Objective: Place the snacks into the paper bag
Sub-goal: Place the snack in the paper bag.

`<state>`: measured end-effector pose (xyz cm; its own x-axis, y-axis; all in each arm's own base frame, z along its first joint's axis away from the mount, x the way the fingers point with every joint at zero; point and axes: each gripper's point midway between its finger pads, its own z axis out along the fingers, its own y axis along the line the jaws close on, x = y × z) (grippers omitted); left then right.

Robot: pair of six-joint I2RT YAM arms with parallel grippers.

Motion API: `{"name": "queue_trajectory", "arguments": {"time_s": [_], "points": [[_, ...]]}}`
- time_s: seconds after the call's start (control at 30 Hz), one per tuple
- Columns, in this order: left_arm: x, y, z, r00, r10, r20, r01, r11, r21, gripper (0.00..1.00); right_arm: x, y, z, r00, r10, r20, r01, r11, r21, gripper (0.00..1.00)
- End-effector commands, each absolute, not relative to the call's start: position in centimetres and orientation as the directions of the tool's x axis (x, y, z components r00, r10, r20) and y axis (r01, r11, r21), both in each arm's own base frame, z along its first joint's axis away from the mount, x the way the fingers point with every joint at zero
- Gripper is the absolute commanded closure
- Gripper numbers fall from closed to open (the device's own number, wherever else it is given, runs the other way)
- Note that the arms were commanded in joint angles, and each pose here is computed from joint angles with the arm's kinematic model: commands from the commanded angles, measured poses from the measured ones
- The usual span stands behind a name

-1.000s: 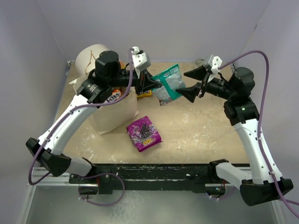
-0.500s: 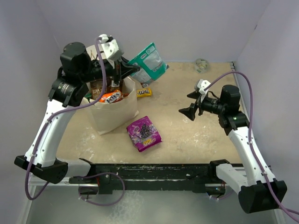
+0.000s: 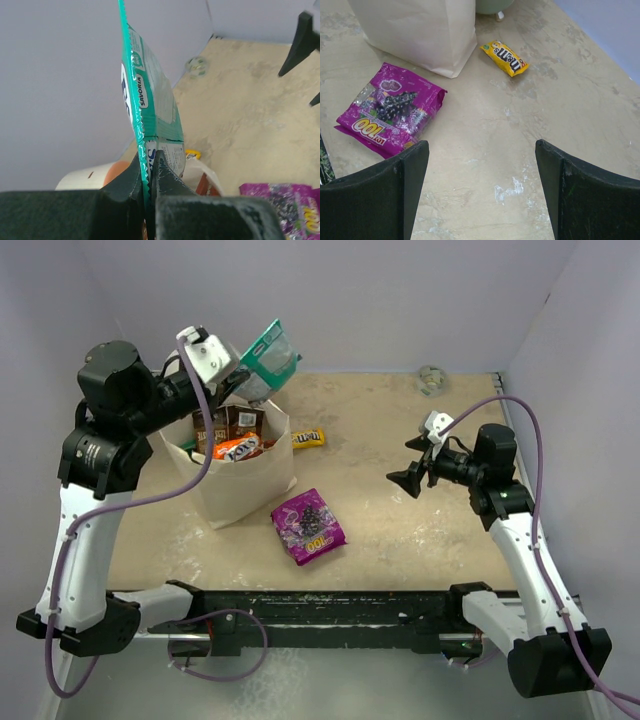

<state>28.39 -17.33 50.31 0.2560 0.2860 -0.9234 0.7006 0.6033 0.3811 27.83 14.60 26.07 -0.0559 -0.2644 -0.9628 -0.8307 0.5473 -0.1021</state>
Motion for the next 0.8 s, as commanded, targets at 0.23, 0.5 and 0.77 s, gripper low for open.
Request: {"name": "queue_trajectory", "arguments": {"time_s": [0.23, 0.5, 0.77], "points": [[29.7, -10.7, 48.8, 0.207, 0.640, -0.740, 0.485, 0.590, 0.646, 1.00, 28.1, 14.3, 27.2, 0.023, -0.274, -0.962, -0.818, 0.548, -0.176, 0.11], [30.6, -8.5, 45.0, 0.074, 0.783, -0.618, 0.514, 0.501, 0.697, 1.00, 28.1, 14.3, 27.0, 0.026, -0.277, -0.960, -0.820, 0.544, -0.179, 0.11], [32.0, -8.1, 41.9, 0.032, 0.850, -0.526, 0.577, 0.414, 0.704, 1.00, 28.2, 14.3, 26.8, 0.027, -0.282, -0.959, -0.820, 0.542, -0.183, 0.10]]}}
